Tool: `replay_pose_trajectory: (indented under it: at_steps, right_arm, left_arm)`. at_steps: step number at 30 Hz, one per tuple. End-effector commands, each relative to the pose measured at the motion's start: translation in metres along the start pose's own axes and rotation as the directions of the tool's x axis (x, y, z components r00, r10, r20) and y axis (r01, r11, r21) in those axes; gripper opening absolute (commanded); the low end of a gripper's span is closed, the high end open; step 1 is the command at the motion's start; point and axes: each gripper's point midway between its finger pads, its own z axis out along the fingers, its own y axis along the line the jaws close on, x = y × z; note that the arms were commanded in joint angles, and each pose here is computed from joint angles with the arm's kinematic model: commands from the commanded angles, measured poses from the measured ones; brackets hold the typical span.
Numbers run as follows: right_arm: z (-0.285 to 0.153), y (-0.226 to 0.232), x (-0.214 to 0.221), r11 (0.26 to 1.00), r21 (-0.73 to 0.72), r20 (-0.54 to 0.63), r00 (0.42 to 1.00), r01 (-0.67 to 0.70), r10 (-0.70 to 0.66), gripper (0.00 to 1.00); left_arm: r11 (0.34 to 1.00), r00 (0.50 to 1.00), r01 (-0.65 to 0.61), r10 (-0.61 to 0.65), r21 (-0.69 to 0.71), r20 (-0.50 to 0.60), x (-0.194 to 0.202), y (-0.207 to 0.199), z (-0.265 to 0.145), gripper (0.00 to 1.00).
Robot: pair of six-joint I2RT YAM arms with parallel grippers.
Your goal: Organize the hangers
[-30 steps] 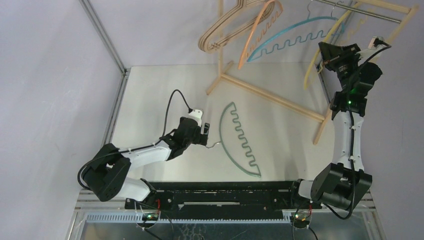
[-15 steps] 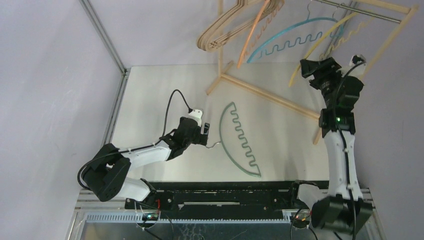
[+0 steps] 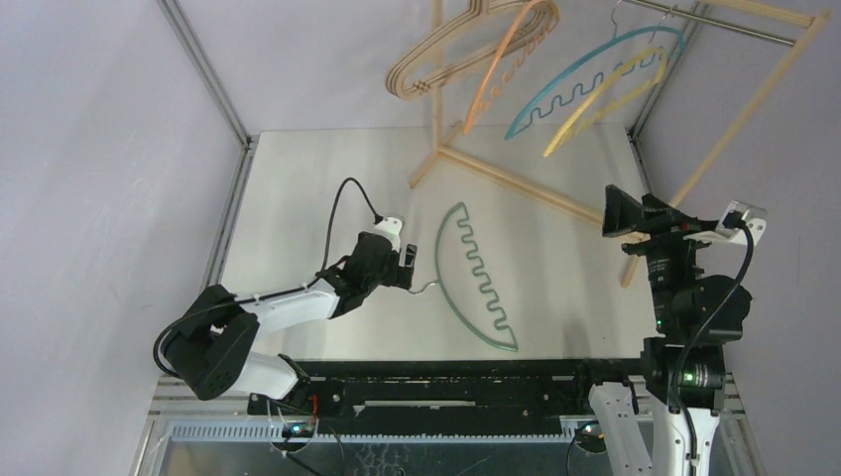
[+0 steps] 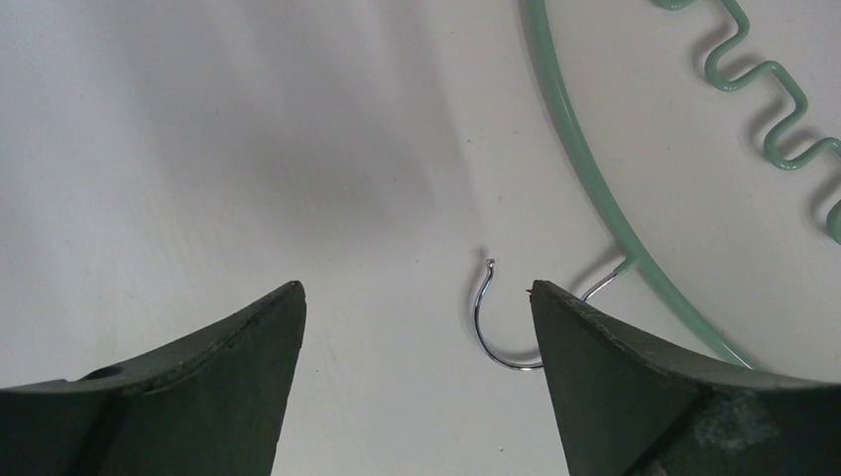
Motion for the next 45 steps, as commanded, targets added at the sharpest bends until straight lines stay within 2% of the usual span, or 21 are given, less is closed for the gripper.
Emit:
replay_pose_trajectory:
  at_steps: [1,6,13,15,18,22,26,30,39,45]
  right_arm:
    - [-0.017,-0.004,0.055,0.999,-0.026,-0.238,0.971,0.022,-0.027,0.87]
    - [-0.037,-0.007,0.111,0.993,-0.107,-0.431,0.898,0.053,-0.094,0.87]
    - [-0.051,0.001,0.182,0.964,-0.237,-0.615,0.751,0.116,-0.242,0.85]
    - [-0.049,0.007,0.211,0.946,-0.283,-0.659,0.685,0.157,-0.310,0.85]
    - [-0.048,0.026,0.253,0.904,-0.367,-0.691,0.586,0.221,-0.424,0.86]
    - [-0.051,0.044,0.310,0.861,-0.427,-0.723,0.468,0.276,-0.508,0.86]
    - [-0.057,0.045,0.363,0.861,-0.445,-0.758,0.409,0.245,-0.508,0.84]
    - [-0.071,0.039,0.394,0.851,-0.478,-0.775,0.351,0.218,-0.525,0.82]
    - [-0.107,0.042,0.440,0.789,-0.575,-0.763,0.206,0.215,-0.613,0.79]
    - [-0.118,0.029,0.458,0.799,-0.553,-0.791,0.154,0.236,-0.592,0.76]
  left_arm:
    - [0.999,0.996,0.035,-0.038,0.037,0.075,-0.030,-0.009,-0.004,0.88]
    - [0.997,0.996,0.062,-0.064,0.039,0.065,-0.029,-0.008,-0.003,0.88]
    - [0.990,0.990,0.124,-0.128,0.061,0.064,-0.035,-0.005,0.000,0.88]
    - [0.991,0.989,0.125,-0.128,0.052,0.068,-0.038,-0.003,0.000,0.88]
    - [0.990,0.987,0.138,-0.140,0.040,0.075,-0.042,0.002,0.000,0.88]
    - [0.986,0.983,0.162,-0.164,0.030,0.080,-0.043,0.011,-0.001,0.88]
    - [0.981,0.978,0.191,-0.194,0.039,0.084,-0.042,0.017,-0.004,0.88]
    - [0.979,0.975,0.197,-0.201,0.052,0.098,-0.042,0.018,-0.009,0.88]
    - [0.974,0.972,0.215,-0.220,0.065,0.081,-0.033,0.015,-0.002,0.88]
    - [0.975,0.973,0.212,-0.216,0.061,0.081,-0.032,0.016,-0.003,0.88]
